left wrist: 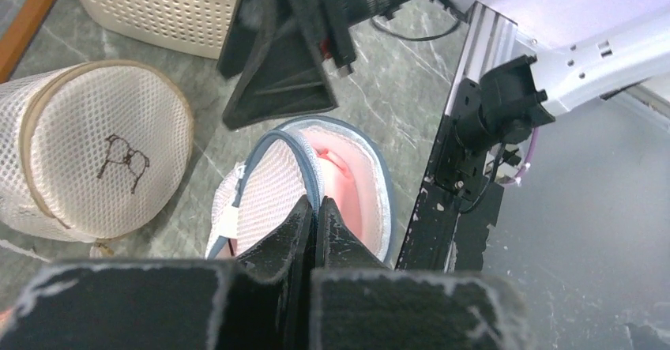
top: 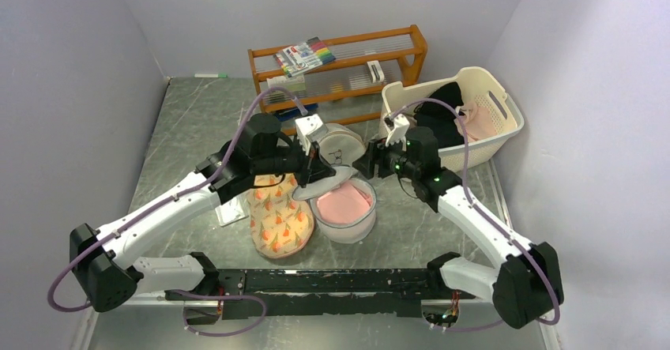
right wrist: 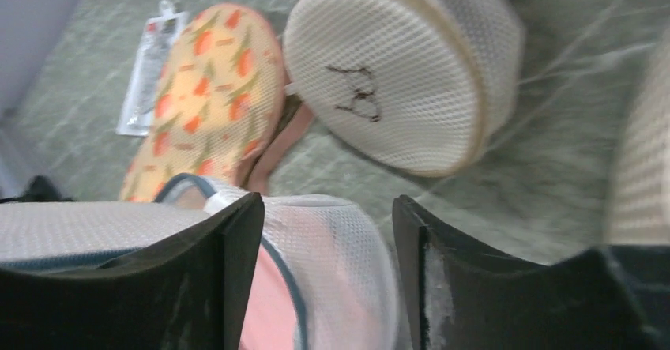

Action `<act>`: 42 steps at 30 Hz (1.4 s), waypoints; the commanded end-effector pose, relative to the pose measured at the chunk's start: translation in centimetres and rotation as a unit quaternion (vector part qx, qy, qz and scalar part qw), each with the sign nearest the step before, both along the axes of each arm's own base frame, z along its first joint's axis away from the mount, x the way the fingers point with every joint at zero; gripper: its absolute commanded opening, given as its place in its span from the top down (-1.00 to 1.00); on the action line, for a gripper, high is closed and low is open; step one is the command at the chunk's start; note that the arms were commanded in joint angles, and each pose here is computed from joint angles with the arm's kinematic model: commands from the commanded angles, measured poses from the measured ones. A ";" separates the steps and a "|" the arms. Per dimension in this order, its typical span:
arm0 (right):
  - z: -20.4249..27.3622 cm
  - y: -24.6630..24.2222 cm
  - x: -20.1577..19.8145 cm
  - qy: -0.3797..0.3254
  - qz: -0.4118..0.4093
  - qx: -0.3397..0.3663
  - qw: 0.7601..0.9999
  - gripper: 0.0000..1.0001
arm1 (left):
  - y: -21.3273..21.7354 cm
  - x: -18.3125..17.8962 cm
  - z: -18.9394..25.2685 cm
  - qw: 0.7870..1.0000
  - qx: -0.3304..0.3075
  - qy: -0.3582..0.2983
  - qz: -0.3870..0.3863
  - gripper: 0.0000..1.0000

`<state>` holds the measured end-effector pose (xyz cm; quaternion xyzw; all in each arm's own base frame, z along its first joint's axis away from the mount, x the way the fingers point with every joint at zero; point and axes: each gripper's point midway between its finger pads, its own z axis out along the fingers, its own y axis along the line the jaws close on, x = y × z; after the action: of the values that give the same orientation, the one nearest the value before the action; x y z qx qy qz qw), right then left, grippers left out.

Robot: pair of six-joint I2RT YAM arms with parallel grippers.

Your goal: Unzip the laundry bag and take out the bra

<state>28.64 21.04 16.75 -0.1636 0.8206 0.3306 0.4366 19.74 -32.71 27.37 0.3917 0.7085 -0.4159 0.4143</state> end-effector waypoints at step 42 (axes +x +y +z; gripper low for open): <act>-5.2 -4.2 -3.4 0.045 -0.182 -0.192 0.963 -0.06 | 9.3 7.6 -3.0 0.969 0.036 0.115 0.215 0.86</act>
<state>24.11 17.45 11.38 -0.0906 0.9072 0.1037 0.3974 27.20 -24.54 25.04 0.2121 0.8169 -0.3505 0.4059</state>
